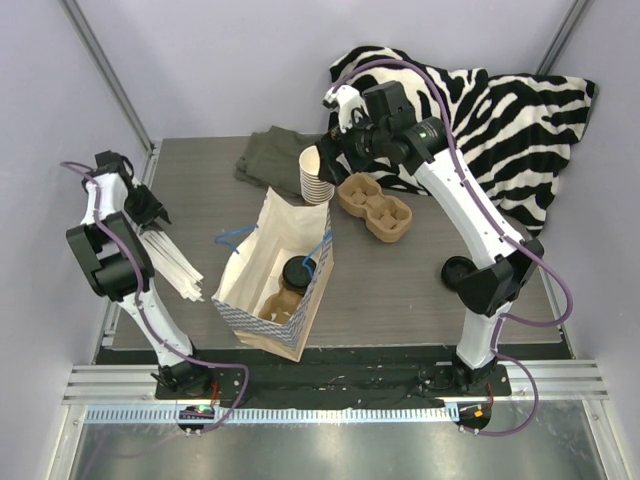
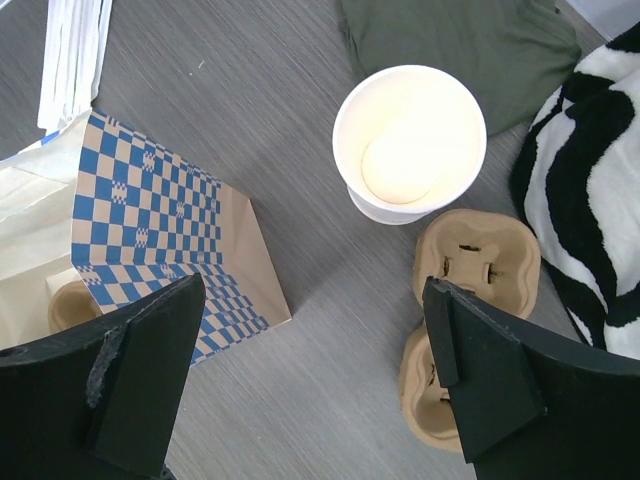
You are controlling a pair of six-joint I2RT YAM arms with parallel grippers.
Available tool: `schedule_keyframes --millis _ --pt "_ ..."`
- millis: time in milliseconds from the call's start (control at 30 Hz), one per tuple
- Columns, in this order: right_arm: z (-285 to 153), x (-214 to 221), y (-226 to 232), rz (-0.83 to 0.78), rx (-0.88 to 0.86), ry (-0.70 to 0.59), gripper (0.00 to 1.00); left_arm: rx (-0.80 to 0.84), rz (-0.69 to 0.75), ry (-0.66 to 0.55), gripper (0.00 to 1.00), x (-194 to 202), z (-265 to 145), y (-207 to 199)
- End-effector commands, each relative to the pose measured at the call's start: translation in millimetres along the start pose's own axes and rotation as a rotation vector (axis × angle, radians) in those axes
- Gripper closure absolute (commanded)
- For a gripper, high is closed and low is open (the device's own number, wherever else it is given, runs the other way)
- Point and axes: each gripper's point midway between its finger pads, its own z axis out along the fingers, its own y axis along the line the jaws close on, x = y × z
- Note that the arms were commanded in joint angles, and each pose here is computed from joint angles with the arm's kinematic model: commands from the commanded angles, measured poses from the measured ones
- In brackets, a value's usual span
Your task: Pack the takeout coffee
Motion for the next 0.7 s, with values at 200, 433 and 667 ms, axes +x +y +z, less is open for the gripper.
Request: schedule_keyframes --millis 200,433,667 --pt "-17.2 -12.3 -4.7 -0.013 0.052 -0.033 0.00 -0.078 0.019 -0.119 0.67 -61.8 35.5 7.5" --pt "-9.3 -12.3 -10.1 -0.011 0.068 -0.017 0.00 -0.143 0.021 -0.093 0.70 -59.2 55.6 22.5" --pt "-5.4 -13.6 -15.5 -0.019 0.084 -0.011 0.00 -0.189 0.018 -0.064 0.71 -52.6 73.6 33.7"
